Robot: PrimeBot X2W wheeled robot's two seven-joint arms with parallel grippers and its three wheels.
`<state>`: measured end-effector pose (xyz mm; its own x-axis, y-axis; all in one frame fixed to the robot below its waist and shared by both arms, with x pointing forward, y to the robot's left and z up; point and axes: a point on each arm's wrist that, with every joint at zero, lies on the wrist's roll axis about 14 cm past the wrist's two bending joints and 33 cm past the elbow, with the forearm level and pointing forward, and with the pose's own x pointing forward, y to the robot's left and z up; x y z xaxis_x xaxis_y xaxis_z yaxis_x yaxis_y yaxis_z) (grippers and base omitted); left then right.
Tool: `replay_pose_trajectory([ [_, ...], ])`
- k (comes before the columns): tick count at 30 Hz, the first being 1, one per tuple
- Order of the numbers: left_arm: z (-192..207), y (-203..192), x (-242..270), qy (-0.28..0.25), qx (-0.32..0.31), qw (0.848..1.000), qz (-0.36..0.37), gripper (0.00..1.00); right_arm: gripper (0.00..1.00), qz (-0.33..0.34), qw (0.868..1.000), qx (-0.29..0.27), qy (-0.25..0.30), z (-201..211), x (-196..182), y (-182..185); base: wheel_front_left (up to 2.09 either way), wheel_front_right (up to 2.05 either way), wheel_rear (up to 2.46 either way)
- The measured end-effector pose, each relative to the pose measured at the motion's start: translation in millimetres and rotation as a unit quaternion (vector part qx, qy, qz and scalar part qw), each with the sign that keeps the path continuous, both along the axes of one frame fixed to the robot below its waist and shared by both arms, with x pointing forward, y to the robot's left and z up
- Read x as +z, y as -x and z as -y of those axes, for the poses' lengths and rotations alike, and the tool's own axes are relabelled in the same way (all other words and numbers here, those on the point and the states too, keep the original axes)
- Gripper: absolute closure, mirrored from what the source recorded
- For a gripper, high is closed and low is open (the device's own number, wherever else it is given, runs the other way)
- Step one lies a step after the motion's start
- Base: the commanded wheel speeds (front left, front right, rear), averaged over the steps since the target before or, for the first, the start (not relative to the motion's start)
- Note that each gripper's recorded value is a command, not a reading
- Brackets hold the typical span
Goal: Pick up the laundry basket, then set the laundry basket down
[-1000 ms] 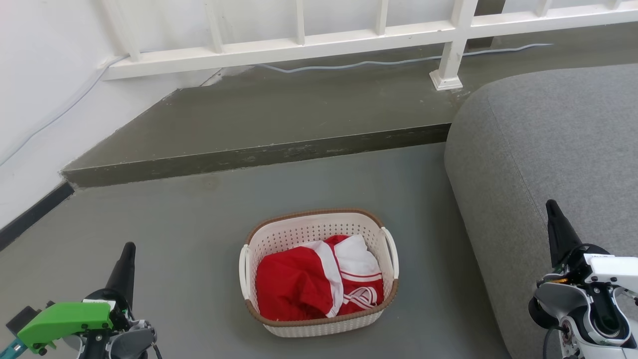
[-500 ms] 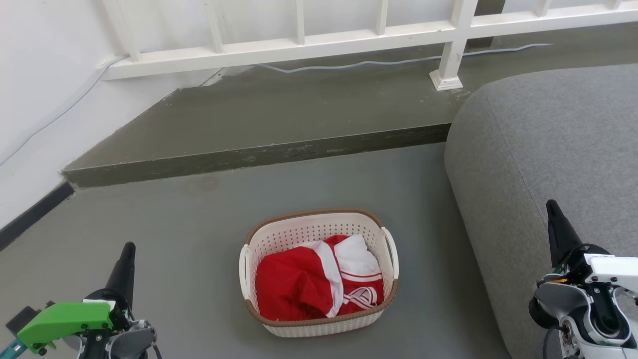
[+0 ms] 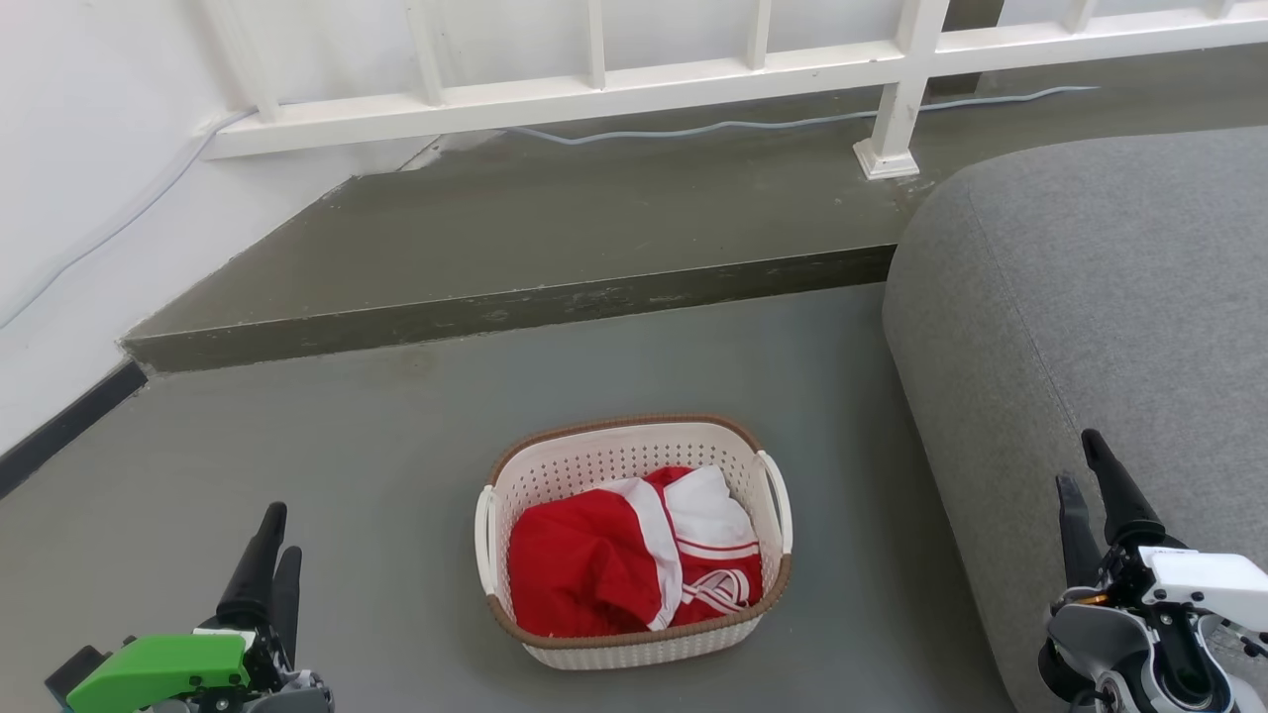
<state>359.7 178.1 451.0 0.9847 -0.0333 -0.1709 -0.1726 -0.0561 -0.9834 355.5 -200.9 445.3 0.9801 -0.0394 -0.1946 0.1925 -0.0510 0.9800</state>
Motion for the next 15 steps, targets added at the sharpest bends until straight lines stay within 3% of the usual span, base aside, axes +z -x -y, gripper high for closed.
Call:
replay_pose_trajectory([
  [10,3,-4,9,-0.004,-0.001,1.0,0.014,0.0,0.0,0.006,1.0,-0.002,0.026,0,5,-2,0.0,0.0,0.0],
  [15,4,-7,16,-0.032,-0.005,0.999,0.024,0.0,0.0,0.009,0.999,0.003,0.051,1,8,-4,0.0,0.0,0.0],
])
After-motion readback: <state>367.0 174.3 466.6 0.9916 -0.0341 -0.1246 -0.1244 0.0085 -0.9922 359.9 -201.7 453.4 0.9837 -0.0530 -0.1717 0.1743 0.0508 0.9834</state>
